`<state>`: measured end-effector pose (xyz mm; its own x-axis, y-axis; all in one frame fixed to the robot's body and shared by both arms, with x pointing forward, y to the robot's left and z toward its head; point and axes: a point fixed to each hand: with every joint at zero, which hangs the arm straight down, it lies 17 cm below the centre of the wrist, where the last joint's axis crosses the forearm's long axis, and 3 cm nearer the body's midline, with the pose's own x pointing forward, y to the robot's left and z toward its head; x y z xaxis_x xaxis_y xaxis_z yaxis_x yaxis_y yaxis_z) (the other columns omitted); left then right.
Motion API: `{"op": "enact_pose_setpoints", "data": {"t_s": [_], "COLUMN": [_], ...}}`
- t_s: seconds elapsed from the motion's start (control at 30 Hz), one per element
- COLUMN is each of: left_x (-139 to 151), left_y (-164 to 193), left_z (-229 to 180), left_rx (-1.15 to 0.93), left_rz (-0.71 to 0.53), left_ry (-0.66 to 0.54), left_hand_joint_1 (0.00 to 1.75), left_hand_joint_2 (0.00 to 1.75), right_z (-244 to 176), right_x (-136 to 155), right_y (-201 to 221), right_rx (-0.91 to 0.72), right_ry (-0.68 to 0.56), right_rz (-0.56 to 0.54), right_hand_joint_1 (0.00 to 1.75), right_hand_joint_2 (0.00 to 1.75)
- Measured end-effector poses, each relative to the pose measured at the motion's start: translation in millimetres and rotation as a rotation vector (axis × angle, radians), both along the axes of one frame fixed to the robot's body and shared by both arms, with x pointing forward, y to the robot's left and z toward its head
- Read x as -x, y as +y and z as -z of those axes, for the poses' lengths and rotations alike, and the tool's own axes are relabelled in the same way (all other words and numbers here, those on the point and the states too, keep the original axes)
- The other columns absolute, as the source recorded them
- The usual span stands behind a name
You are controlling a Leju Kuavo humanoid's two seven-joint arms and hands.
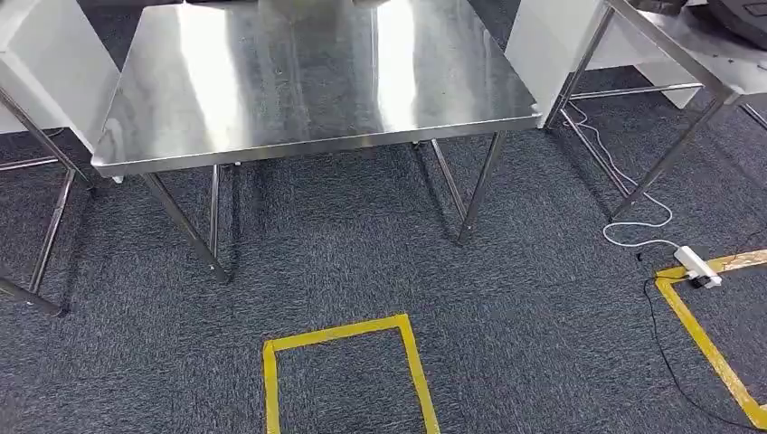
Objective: Take the parts from the cabinet and place them on the table.
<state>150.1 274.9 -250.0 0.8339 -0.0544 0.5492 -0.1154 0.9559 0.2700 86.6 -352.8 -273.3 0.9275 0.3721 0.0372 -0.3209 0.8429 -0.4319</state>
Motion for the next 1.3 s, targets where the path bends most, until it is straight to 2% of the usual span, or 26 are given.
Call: {"op": "enact_pose_setpoints", "data": {"t_s": [0.1,0.43,0.57,1.3], "left_x": [-1.6,3.9,-4.0,2.1], "left_y": [-1.5,2.2,0.1,1.5], "left_z": [-0.7,-0.1,-2.2,0.0], "left_rx": [0.002,-0.008,-0.005,-0.008], "left_rz": [-0.002,0.007,0.015,0.031], "left_ry": [-0.005,-0.008,-0.021,-0.006], "left_hand_joint_1": [0.0,0.0,0.0,0.0], "left_hand_joint_2": [0.0,0.0,0.0,0.0], "right_z": [-1.1,3.7,3.4,4.0], "right_x": [-6.5,5.8,3.5,10.9], "right_y": [-2.0,15.7,14.5,13.9], "right_rx": [0.001,-0.061,-0.061,-0.047], "right_ry": [-0.014,0.009,0.011,0.039], "right_rz": [-0.004,-0.034,-0.032,-0.049], "right_hand_joint_1": [0.0,0.0,0.0,0.0], "right_hand_joint_2": [0.0,0.0,0.0,0.0]}}
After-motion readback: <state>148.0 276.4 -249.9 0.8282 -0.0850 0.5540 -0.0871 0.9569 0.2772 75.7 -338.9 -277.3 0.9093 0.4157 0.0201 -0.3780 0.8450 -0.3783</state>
